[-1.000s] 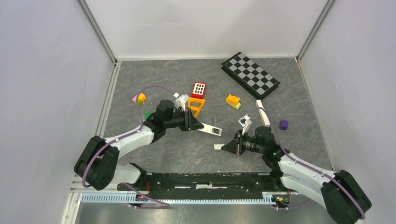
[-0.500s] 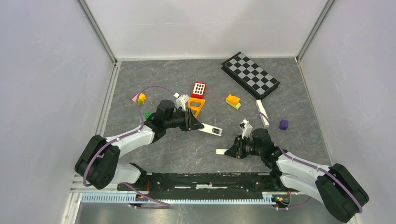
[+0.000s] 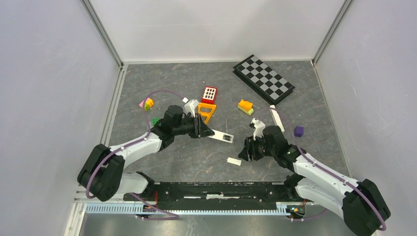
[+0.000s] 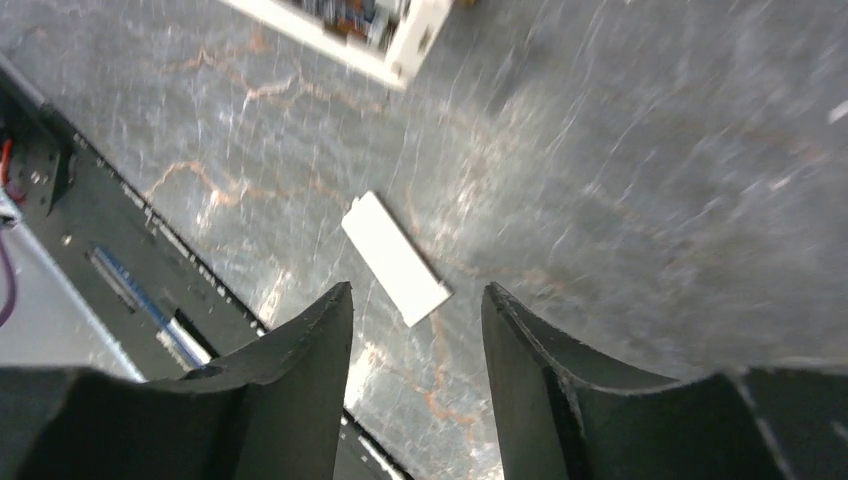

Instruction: Unload the batteries from the remote control

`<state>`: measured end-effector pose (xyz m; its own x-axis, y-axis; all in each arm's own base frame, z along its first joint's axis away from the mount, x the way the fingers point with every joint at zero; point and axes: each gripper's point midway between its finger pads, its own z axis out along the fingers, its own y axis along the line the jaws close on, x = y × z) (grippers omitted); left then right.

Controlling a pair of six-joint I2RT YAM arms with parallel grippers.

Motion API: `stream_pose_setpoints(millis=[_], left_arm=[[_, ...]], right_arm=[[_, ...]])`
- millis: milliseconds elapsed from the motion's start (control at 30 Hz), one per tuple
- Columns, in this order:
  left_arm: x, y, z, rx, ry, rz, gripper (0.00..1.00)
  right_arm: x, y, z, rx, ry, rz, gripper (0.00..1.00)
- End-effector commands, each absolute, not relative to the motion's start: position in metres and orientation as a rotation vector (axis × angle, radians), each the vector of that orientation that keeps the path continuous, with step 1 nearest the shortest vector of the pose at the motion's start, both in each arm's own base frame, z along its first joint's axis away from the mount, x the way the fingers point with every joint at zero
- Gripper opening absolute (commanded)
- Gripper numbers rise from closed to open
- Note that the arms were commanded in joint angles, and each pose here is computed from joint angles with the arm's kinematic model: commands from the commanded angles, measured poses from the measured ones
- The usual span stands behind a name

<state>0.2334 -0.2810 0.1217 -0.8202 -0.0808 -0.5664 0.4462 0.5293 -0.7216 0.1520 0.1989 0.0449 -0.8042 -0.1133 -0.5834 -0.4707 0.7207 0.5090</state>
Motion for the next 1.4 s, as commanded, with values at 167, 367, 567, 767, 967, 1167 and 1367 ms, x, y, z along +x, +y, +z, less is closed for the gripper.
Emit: stream_pose_setpoints(millis=[167, 367, 567, 767, 967, 1167, 1367], left_arm=[[0.229, -0.259, 0.117, 0.241, 2.275, -1.116, 0.02], [0.223, -0.217, 0.095, 0.153, 2.385, -0.835, 0.02], [0.215, -0.219, 0.102, 0.166, 2.335, -0.905, 0.02], [0.21, -0.223, 0.097, 0.182, 2.358, -0.935, 0.02], [0.21, -0.223, 0.094, 0.18, 2.362, -0.936, 0.02], [0.212, -0.227, 0.093, 0.189, 2.362, -0.953, 0.02], [0.212, -0.23, 0.09, 0.205, 2.37, -0.97, 0.02]], right_arm=[[0.233, 0.181, 0.092, -0.359, 2.3, 0.495, 0.58], [0.26, 0.218, 0.103, -0.357, 2.275, 0.478, 0.59], [0.277, 0.251, 0.09, -0.337, 2.304, 0.357, 0.61], [0.291, 0.26, 0.063, -0.275, 2.345, 0.24, 0.57], [0.292, 0.261, 0.036, -0.299, 2.398, 0.182, 0.49], [0.289, 0.259, 0.017, -0.351, 2.433, 0.145, 0.41], [0.289, 0.254, 0.013, -0.383, 2.431, 0.109, 0.21]])
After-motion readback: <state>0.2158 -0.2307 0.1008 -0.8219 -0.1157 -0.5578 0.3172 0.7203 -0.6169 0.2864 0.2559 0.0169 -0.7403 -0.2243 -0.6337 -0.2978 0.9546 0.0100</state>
